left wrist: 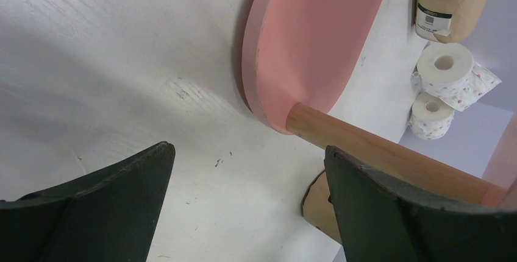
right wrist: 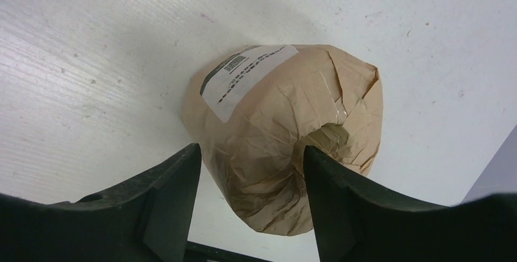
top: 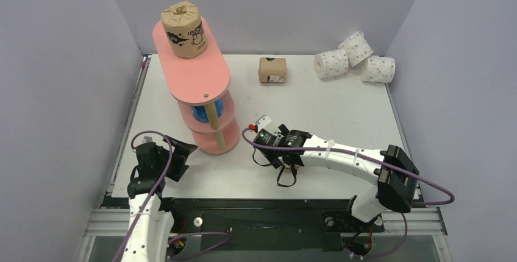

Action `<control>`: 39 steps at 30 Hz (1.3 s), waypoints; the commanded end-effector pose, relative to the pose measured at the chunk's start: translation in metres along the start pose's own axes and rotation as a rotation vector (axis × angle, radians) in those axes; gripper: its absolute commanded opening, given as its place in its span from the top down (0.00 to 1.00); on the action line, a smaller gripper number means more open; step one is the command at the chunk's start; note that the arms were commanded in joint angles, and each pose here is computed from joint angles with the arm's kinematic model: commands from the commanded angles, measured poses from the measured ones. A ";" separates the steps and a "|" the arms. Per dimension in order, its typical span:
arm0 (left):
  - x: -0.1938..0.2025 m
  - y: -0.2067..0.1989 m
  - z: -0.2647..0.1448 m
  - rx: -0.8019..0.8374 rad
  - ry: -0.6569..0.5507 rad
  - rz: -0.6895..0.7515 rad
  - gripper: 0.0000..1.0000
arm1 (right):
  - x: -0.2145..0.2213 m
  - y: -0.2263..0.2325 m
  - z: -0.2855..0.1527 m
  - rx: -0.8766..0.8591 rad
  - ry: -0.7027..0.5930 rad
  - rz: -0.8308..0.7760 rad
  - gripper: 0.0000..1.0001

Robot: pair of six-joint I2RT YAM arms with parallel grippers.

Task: Place and organize the paper towels onto the shelf
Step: Place the paper towel at the center of the board.

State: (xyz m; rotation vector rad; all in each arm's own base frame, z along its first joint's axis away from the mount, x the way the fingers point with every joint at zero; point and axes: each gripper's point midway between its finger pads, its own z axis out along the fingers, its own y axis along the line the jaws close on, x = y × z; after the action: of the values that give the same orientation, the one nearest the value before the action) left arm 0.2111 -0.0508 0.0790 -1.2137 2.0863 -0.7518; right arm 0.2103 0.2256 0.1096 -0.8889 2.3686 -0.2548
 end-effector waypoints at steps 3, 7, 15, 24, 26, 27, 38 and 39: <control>-0.014 -0.018 -0.003 0.056 -0.049 0.008 0.07 | -0.021 -0.008 -0.034 -0.031 -0.104 0.057 0.35; -0.016 -0.019 -0.003 0.051 -0.057 0.012 0.07 | -0.028 -0.014 -0.060 -0.078 -0.160 0.106 0.30; -0.017 -0.023 -0.003 0.062 -0.054 0.012 0.07 | -0.045 -0.055 -0.094 -0.107 -0.386 0.440 0.28; -0.013 -0.020 -0.004 0.062 -0.045 0.012 0.07 | -0.014 -0.085 -0.047 -0.258 -0.507 0.919 0.27; -0.013 -0.019 -0.004 0.063 -0.046 0.012 0.07 | -0.007 -0.091 -0.036 -0.270 -0.528 1.007 0.28; -0.012 -0.019 -0.004 0.062 -0.045 0.011 0.07 | -0.009 -0.102 -0.036 -0.271 -0.565 1.072 0.29; -0.012 -0.013 -0.002 0.039 -0.040 0.029 0.07 | 0.008 -0.096 -0.006 -0.416 -0.531 1.178 0.28; -0.012 -0.012 -0.001 0.039 -0.041 0.029 0.07 | 0.010 -0.095 -0.003 -0.415 -0.521 1.183 0.28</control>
State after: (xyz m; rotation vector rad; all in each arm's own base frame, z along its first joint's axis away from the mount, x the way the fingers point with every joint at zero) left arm 0.2132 -0.0495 0.0803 -1.2060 2.0782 -0.7496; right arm 0.2462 0.1351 0.1276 0.3873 2.1194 0.7314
